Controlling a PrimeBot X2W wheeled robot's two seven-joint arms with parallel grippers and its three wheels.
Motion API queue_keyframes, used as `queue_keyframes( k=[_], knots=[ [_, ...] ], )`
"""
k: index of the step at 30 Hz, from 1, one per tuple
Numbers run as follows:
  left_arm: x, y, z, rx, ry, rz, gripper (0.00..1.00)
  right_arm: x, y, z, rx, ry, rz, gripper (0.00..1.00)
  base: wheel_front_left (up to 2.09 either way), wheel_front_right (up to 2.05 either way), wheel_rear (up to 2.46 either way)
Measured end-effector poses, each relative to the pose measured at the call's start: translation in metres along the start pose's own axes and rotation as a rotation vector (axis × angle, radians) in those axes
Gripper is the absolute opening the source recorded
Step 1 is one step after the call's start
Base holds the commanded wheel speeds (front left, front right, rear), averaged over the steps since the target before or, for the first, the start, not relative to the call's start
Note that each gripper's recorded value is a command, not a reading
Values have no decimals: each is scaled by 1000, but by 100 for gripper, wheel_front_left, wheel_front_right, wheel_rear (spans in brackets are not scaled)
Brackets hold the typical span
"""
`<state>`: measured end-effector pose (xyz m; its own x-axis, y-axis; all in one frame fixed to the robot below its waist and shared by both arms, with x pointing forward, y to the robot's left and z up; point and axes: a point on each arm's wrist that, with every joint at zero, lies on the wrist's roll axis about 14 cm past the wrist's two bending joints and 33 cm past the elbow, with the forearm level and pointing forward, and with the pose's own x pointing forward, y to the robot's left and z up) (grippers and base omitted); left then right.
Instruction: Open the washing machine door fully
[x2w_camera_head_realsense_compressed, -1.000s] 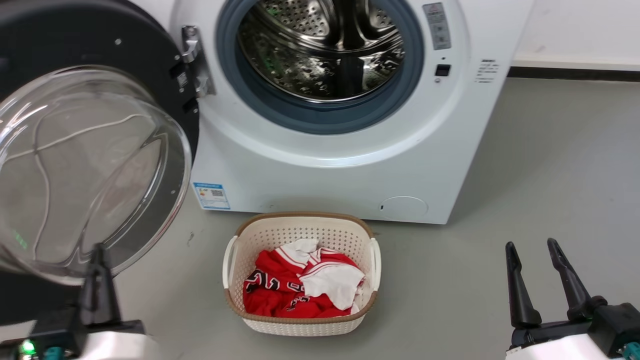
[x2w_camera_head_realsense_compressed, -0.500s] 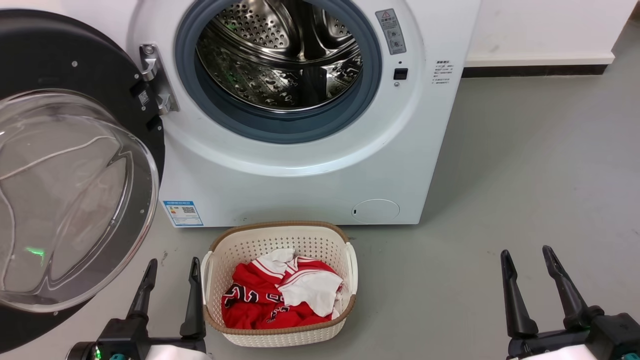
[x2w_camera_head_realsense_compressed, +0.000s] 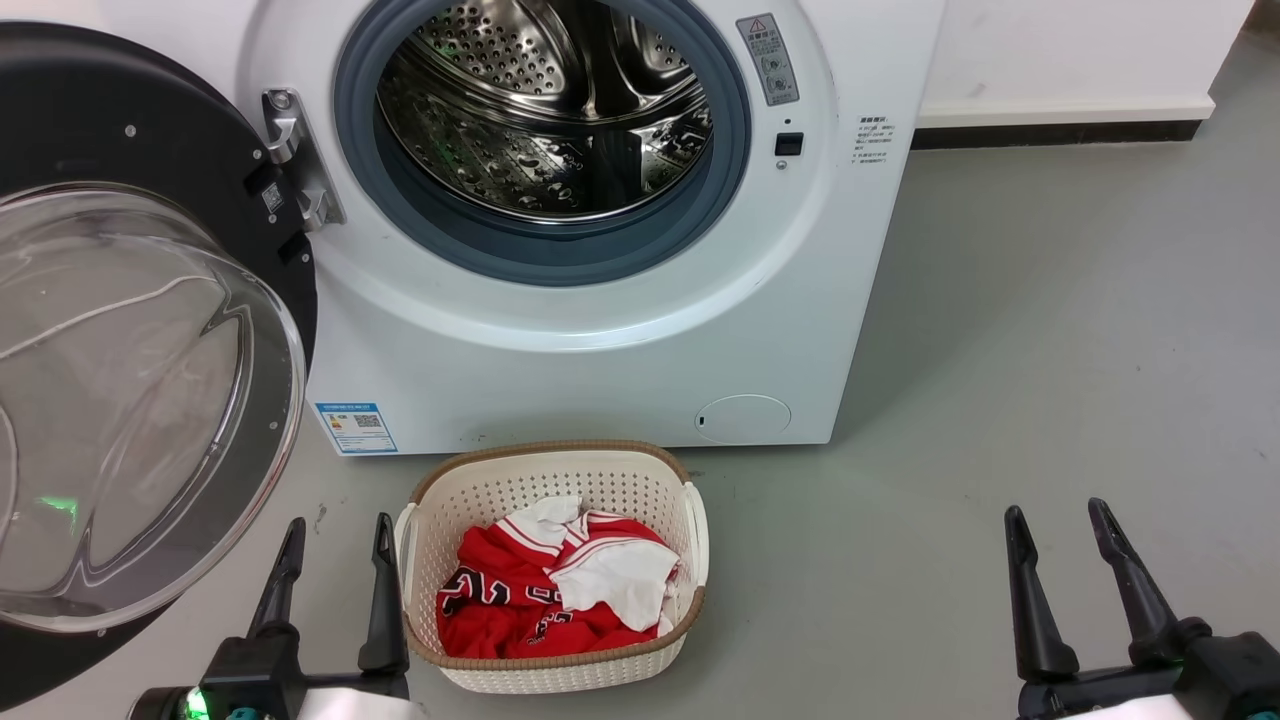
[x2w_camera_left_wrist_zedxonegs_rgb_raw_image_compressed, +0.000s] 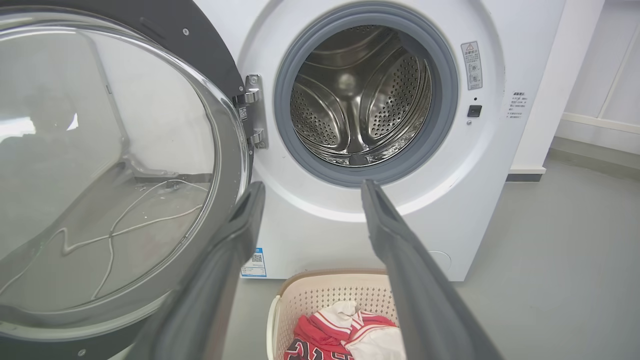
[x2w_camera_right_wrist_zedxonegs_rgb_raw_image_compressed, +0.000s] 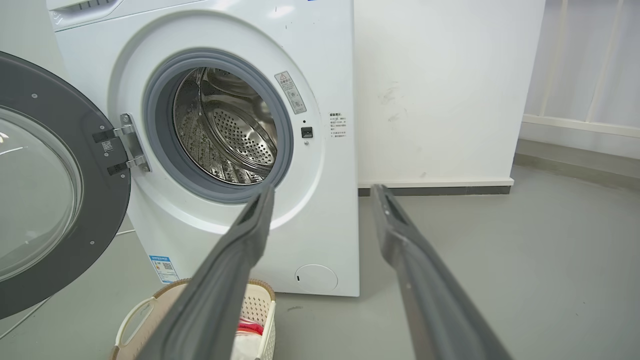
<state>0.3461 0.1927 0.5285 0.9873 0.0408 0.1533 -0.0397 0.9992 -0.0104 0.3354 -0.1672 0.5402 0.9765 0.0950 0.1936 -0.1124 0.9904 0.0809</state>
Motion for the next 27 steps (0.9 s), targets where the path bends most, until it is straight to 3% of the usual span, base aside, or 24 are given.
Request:
queue_keyframes(
  k=[1, 2, 7, 27],
  knots=[
    [0, 0, -1, 0, 3, 1, 100, 0, 0, -1, 0, 2, 0, 100, 0, 0, 0],
    [-1, 0, -4, -1, 13, 2, 0, -1, 0, -4, 1, 12, -1, 0, 0, 0, 0],
    [-9, 2, -25, -17, 90, 11, 0, -7, -2, -20, 23, 67, -12, 0, 0, 0, 0],
    [-3, 12, -39, -401, 165, 94, 0, 1, -17, -31, 390, 98, -110, 0, 0, 0, 0]
  ],
)
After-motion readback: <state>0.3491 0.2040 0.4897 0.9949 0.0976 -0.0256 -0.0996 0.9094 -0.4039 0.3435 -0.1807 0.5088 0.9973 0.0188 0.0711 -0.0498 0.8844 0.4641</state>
